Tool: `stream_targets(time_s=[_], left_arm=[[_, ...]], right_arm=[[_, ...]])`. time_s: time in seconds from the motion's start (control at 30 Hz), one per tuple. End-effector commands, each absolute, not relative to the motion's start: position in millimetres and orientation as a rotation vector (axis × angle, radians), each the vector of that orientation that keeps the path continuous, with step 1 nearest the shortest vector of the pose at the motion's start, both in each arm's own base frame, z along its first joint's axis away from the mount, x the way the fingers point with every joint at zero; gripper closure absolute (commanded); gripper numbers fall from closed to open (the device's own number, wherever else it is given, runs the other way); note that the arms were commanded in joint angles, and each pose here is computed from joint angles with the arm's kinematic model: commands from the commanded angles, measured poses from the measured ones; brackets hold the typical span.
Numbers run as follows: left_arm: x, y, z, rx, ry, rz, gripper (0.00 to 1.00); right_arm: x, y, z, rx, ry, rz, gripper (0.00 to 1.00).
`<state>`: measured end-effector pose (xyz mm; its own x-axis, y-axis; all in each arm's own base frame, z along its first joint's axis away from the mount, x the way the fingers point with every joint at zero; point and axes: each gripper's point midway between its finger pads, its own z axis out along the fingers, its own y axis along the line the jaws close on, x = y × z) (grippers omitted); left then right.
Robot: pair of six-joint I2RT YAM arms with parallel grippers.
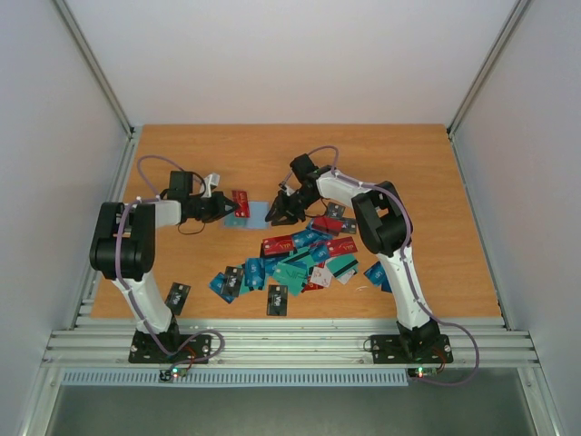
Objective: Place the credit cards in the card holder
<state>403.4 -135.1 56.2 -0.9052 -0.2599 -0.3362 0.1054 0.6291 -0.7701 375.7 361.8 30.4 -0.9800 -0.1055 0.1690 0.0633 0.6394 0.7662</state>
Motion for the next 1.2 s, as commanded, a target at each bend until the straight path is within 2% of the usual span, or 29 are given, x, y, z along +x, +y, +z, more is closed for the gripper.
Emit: stream_targets(time_s=[0.0, 0.73, 1.17], left_arm=[[403, -136, 56, -0.114, 2.422, -1.205, 1.00], [378, -138, 43, -0.158, 2.573, -1.204, 1.00], [381, -140, 39, -0.177, 2.600, -1.232, 1.00]], right_arm=[[384, 361, 25, 0.038, -2.666, -1.260, 0.73], [401, 359, 16, -0.003, -2.661, -1.313, 0.74], [396, 358, 11, -0.005, -2.640, -1.322, 0.74]])
